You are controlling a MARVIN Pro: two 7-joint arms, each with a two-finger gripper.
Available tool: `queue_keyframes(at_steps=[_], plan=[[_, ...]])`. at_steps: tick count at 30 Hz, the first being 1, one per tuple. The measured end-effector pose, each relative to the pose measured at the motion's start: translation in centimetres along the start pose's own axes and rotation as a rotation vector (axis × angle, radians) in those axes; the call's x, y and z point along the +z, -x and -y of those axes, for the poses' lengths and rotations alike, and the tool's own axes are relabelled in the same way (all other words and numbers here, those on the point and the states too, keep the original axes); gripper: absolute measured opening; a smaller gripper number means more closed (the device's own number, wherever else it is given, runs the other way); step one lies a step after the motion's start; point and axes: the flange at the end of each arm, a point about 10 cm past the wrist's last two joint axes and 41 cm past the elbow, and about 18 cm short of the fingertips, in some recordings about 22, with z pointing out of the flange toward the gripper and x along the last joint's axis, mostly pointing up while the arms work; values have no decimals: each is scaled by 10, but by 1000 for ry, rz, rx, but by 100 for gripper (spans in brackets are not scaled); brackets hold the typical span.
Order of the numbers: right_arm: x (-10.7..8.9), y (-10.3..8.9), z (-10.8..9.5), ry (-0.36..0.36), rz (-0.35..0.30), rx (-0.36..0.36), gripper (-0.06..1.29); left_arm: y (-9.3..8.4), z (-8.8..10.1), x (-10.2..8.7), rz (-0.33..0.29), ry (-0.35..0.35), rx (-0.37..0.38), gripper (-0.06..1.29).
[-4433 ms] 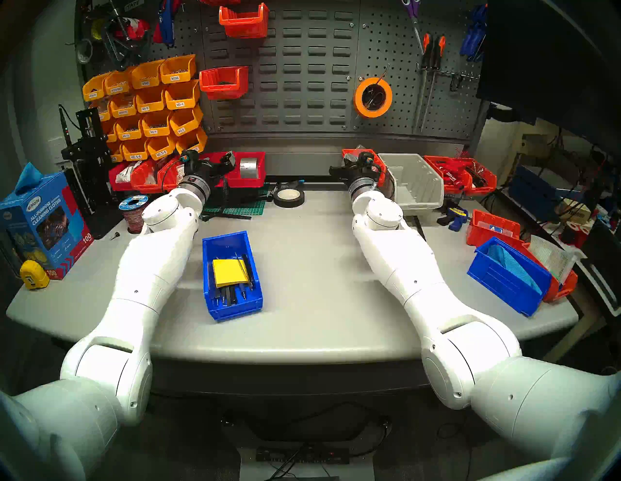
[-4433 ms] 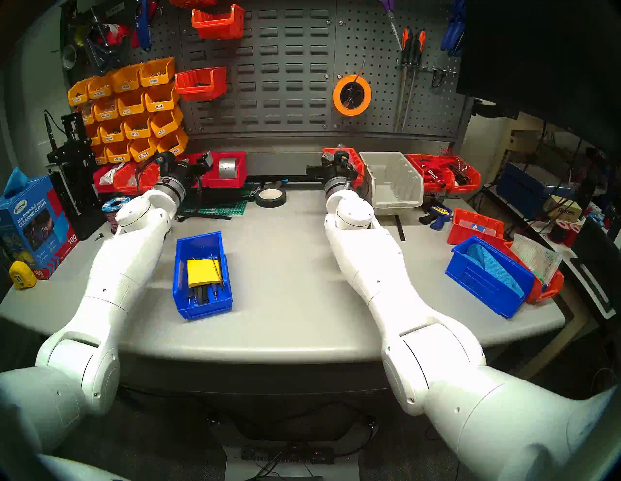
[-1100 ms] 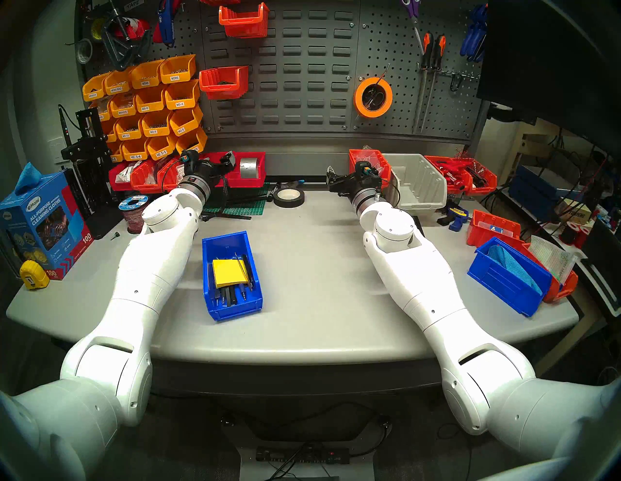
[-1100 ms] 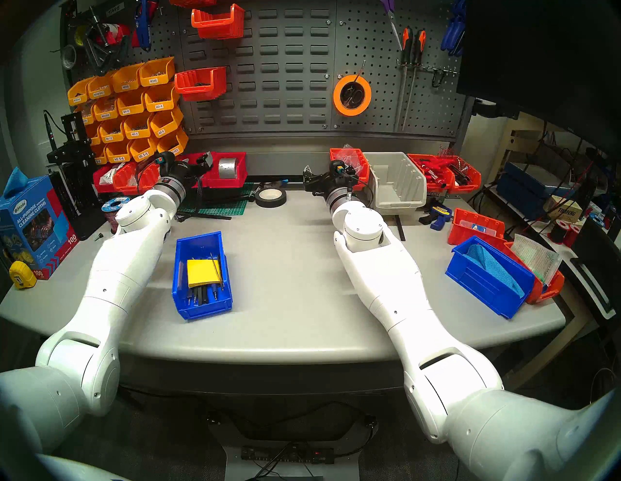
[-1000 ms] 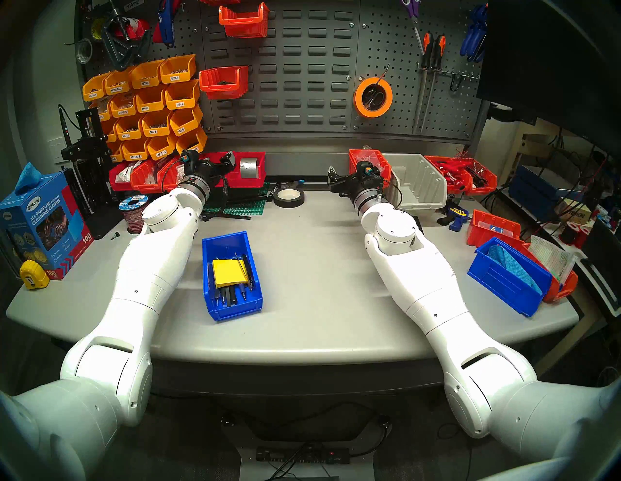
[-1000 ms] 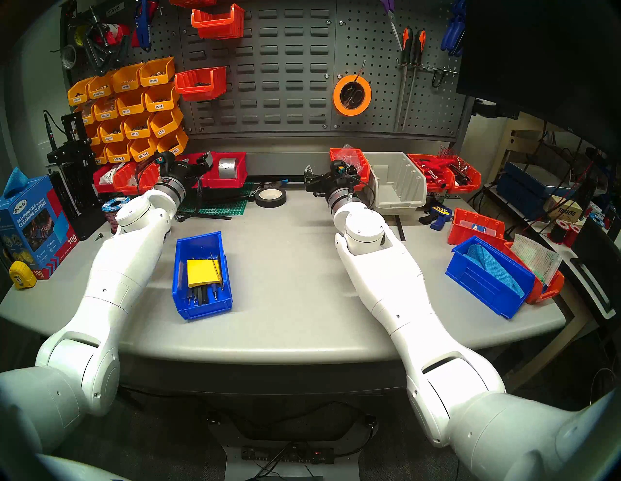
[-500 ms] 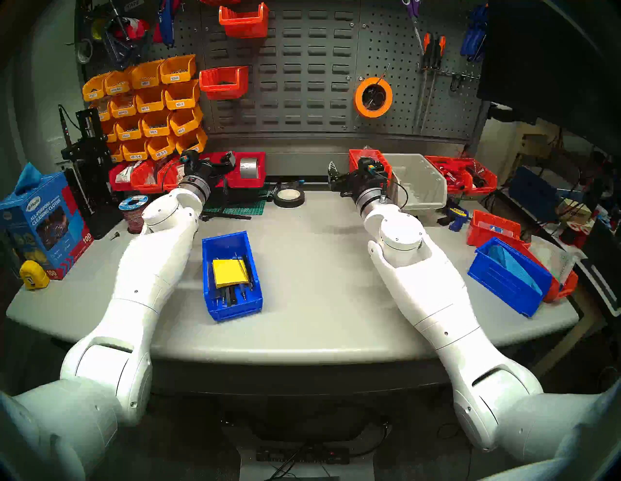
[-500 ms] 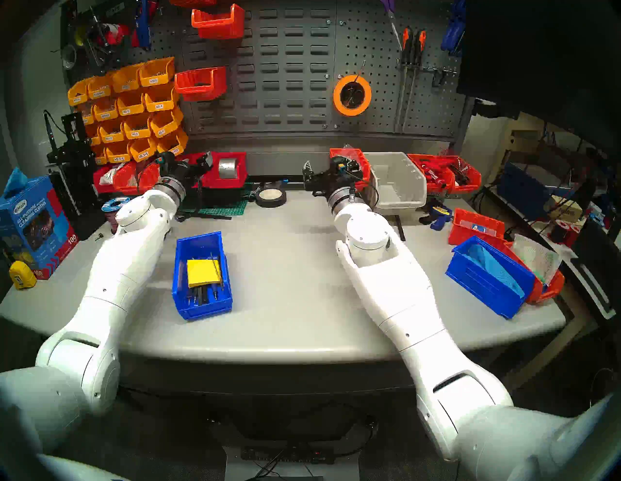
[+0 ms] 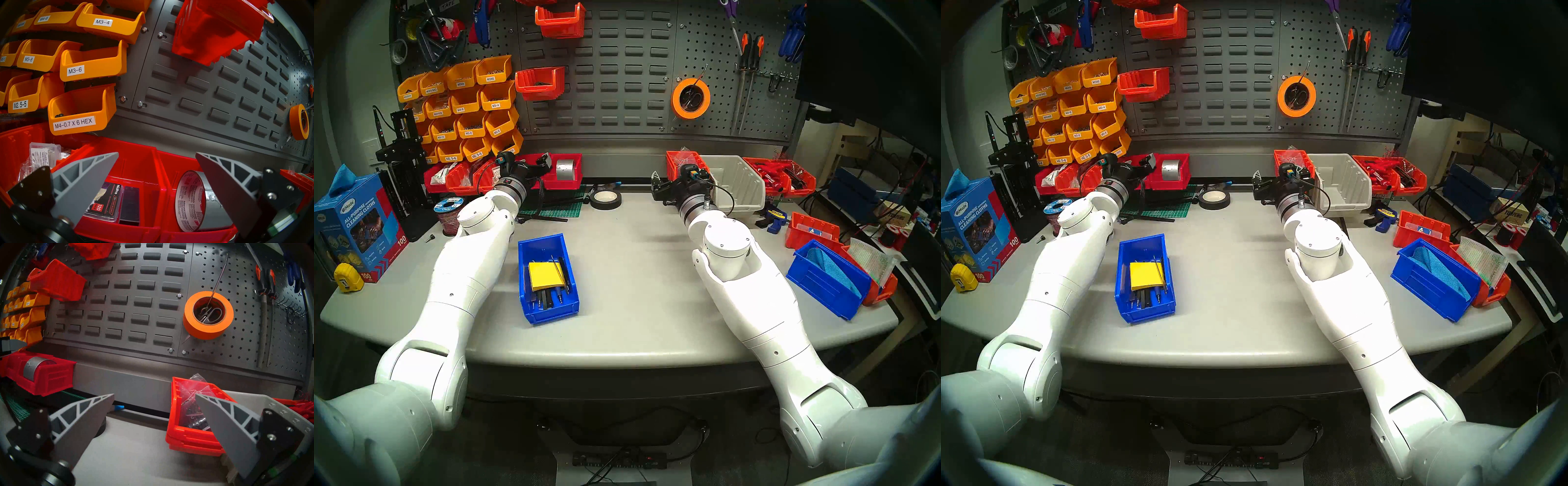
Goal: Hang all the unorganized tool boxes onto the wall
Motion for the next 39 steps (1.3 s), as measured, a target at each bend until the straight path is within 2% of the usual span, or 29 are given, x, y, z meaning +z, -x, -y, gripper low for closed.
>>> queue_keyframes(at_steps=[6,10,15,18,24,26,31,39], plan=[[-1,0,-1,2,7,-3,124,0,-2,0,-5,4,3,124],[-1,-1,-1,3,7,-4,124,4,-16,6,-5,26,36,124],[-1,-1,-2,5,6,-5,124,18,-52,19,10,50,89,123],[-1,-1,-2,5,5,-5,124,21,-67,24,8,46,106,124],[-1,-1,-2,7,3,-5,124,23,-131,36,-5,78,144,124],[-1,-1,-2,7,3,-5,124,23,-141,37,-9,79,147,124],[-1,-2,-2,8,3,-4,124,19,-174,45,-27,46,164,124],[-1,-2,-2,8,2,-4,124,19,-202,57,-30,-73,151,123]])
